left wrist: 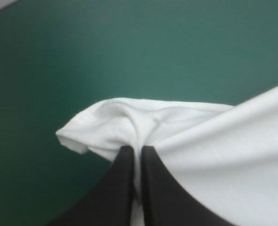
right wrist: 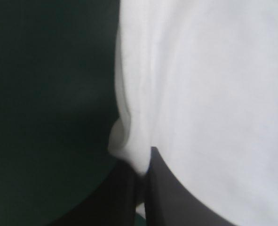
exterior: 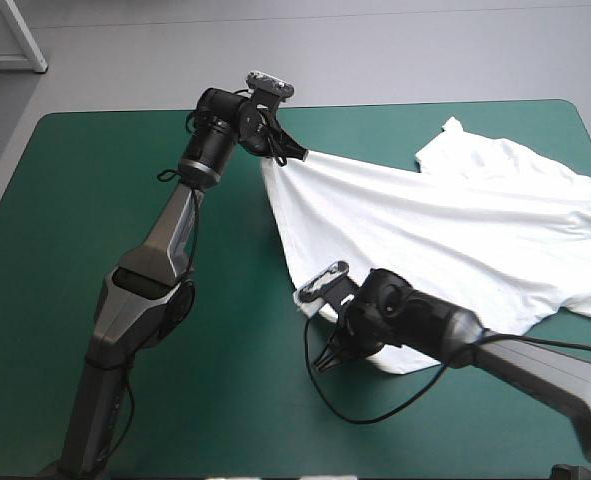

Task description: Fold the cloth

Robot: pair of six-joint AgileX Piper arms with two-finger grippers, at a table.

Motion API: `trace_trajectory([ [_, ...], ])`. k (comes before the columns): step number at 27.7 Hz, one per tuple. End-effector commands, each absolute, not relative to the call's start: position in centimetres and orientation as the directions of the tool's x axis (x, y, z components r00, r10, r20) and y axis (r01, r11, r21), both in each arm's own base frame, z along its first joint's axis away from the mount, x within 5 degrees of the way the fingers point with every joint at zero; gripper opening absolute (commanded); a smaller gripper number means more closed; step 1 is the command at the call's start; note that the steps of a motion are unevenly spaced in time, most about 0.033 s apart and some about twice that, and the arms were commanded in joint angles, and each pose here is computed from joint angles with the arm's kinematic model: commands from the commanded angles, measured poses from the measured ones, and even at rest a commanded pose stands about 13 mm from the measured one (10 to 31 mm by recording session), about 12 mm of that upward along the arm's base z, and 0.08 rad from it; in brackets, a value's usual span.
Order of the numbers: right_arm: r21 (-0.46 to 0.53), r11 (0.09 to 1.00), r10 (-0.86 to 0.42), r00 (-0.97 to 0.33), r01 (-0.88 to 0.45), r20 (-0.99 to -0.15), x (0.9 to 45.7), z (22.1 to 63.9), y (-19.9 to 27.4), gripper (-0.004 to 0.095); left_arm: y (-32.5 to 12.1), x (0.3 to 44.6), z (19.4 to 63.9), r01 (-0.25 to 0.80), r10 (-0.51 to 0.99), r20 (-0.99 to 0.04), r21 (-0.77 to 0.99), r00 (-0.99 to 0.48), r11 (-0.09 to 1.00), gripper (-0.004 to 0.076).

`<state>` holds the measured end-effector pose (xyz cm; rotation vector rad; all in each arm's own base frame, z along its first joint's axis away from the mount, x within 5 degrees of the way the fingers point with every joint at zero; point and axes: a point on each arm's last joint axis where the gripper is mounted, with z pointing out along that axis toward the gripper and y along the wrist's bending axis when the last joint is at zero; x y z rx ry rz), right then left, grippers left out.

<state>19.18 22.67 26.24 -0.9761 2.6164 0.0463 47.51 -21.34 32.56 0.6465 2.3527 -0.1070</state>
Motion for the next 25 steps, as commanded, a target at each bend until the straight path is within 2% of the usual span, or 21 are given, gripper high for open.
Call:
trace_trajectory([
  [1, -0.16, 0.813, -0.548, -0.641, -0.56, -0.537, 18.4, 34.8, 19.4, -0.0019, -19.1, 43.5, 41.6, 0.446, 0.377, -0.757, 0.128, -0.534, 0.886, -0.0009],
  [4, -0.162, 0.869, -0.417, -0.517, -0.467, -0.748, 16.3, 44.5, 15.1, -0.0019, -17.0, 39.2, 48.2, 0.41, 0.335, -0.839, 0.15, -0.428, 0.899, -0.0009],
  [5, -0.153, 0.883, -0.379, -0.48, -0.444, -0.791, 15.7, 46.5, 14.0, -0.0019, -16.5, 38.3, 49.3, 0.405, 0.326, -0.853, 0.152, -0.407, 0.902, -0.0009],
  [11, -0.146, 0.927, -0.233, -0.224, -0.346, -0.946, 12.6, 56.2, 8.3, -0.0019, -12.4, 30.7, 57.4, 0.318, 0.264, -0.938, 0.186, -0.223, 0.93, -0.0009],
  [18, -0.143, 0.955, -0.136, 0.045, -0.259, -0.99, 9.3, 62.9, 3.1, -0.0019, -6.8, 20.9, 63.9, 0.159, 0.219, -0.976, 0.214, -0.013, 0.964, -0.0009],
  [25, -0.132, 0.967, -0.052, 0.34, -0.217, -0.939, 7.0, 66.7, 0.6, -0.0019, -2.5, 12.7, 67.6, 0.048, 0.182, -0.959, 0.197, 0.217, 0.979, -0.0009],
])
